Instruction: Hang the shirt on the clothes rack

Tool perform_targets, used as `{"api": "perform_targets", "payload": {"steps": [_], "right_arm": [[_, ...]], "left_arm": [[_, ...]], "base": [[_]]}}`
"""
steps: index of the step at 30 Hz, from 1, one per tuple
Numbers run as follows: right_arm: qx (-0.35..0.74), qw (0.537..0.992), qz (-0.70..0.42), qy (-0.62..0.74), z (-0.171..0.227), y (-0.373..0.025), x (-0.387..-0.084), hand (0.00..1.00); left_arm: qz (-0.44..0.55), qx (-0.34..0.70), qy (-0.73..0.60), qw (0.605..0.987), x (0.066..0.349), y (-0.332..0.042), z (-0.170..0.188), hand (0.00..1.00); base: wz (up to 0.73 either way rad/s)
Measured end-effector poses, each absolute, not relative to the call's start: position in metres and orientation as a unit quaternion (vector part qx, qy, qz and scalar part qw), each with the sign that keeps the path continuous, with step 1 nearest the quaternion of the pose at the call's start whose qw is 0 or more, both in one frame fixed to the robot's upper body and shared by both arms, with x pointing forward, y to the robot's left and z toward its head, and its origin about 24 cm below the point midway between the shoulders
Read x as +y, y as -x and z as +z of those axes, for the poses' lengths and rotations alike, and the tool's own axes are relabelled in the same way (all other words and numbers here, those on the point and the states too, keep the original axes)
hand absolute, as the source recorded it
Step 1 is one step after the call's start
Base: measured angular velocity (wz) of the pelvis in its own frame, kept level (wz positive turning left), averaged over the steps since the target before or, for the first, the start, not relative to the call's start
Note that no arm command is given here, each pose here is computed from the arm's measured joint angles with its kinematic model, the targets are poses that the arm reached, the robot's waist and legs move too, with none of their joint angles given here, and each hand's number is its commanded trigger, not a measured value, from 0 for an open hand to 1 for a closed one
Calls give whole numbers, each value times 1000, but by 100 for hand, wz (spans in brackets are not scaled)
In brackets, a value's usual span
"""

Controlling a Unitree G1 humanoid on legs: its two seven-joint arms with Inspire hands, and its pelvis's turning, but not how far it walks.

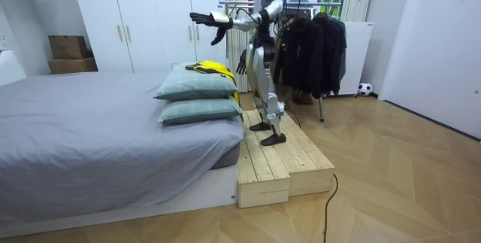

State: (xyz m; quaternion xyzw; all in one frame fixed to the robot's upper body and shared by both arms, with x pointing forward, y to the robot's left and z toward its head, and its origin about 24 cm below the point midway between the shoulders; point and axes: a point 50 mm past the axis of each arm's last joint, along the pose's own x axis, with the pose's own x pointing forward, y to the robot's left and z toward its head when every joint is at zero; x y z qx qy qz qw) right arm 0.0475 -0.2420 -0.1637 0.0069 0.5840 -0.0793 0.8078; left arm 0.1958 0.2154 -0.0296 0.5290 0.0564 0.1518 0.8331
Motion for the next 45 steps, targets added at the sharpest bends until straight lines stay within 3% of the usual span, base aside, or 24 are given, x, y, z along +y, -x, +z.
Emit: {"api": "perform_targets", "payload": {"steps": [24, 45], "right_arm": [[592, 802, -80, 25, -165, -54, -243, 0], [609, 789, -82, 21, -167, -42, -242, 0]], "left_arm": [[-13, 72, -534, 842, 178, -207, -43, 0], [-19, 131, -547, 826, 187, -200, -58, 0]], "base": [[-4], [-6]]}}
